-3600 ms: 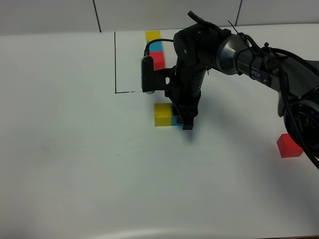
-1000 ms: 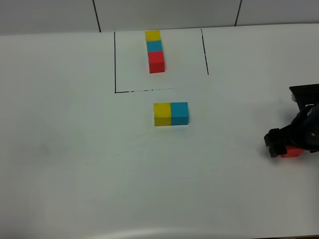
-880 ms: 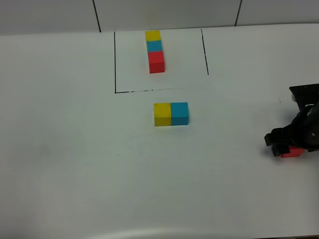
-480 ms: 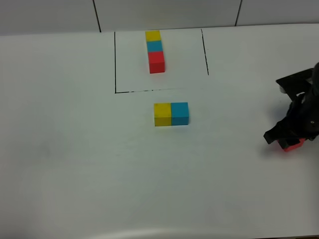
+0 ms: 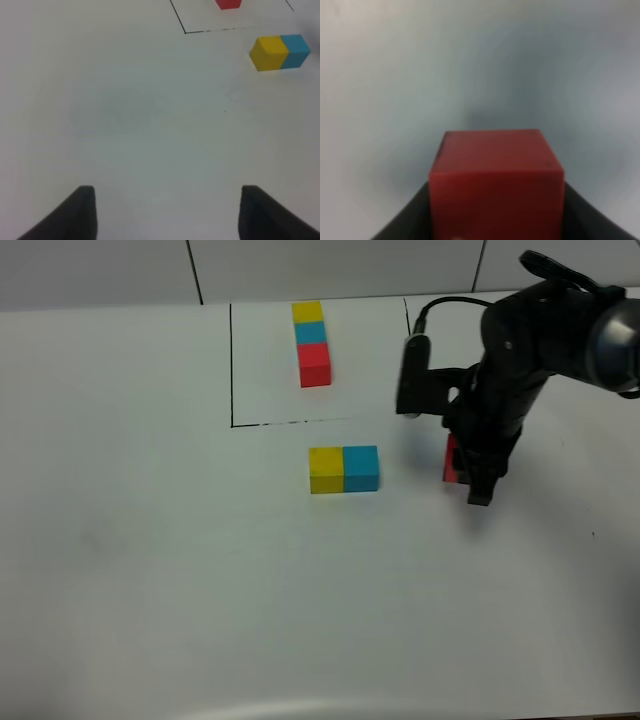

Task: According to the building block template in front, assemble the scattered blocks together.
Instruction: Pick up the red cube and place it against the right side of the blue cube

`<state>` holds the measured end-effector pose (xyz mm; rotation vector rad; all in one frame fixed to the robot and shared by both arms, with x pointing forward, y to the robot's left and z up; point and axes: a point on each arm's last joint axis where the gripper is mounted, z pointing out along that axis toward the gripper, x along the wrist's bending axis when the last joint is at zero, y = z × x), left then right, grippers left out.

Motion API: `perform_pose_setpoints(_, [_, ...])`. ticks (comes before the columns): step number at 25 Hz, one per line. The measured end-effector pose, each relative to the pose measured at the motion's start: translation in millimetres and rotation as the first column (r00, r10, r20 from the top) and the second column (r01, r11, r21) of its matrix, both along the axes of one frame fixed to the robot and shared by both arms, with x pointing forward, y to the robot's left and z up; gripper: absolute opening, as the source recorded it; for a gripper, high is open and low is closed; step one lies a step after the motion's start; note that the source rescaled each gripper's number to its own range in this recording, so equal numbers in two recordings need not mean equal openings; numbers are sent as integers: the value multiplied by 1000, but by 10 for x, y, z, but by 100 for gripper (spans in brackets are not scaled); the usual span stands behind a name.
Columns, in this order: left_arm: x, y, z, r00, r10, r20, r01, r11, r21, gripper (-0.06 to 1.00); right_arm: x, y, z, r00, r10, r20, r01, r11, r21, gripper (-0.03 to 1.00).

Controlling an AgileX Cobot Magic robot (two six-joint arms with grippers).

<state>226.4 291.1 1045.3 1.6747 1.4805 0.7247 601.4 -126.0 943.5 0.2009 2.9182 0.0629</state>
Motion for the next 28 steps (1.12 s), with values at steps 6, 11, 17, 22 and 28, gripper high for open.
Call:
perform_pose_setpoints(6, [0, 0, 0, 1000, 0, 0, 0, 1000, 0, 31, 185, 325, -196, 995, 88, -50, -90, 996, -22, 2])
perform_pose_setpoints(11, [0, 0, 0, 1000, 0, 0, 0, 1000, 0, 31, 248, 377, -359, 990, 106, -89, -108, 994, -23, 2])
perform_pose_setpoints(17, [0, 0, 0, 1000, 0, 0, 0, 1000, 0, 31, 261, 401, -421, 989, 113, -93, -115, 993, -18, 2])
perform_pose_setpoints(22, [0, 0, 0, 1000, 0, 0, 0, 1000, 0, 31, 267, 468, -417, 989, 137, -57, -137, 991, -4, 2])
perform_pose_setpoints(28, [0, 0, 0, 1000, 0, 0, 0, 1000, 0, 31, 236, 551, -416, 986, 158, -46, -158, 987, 10, 2])
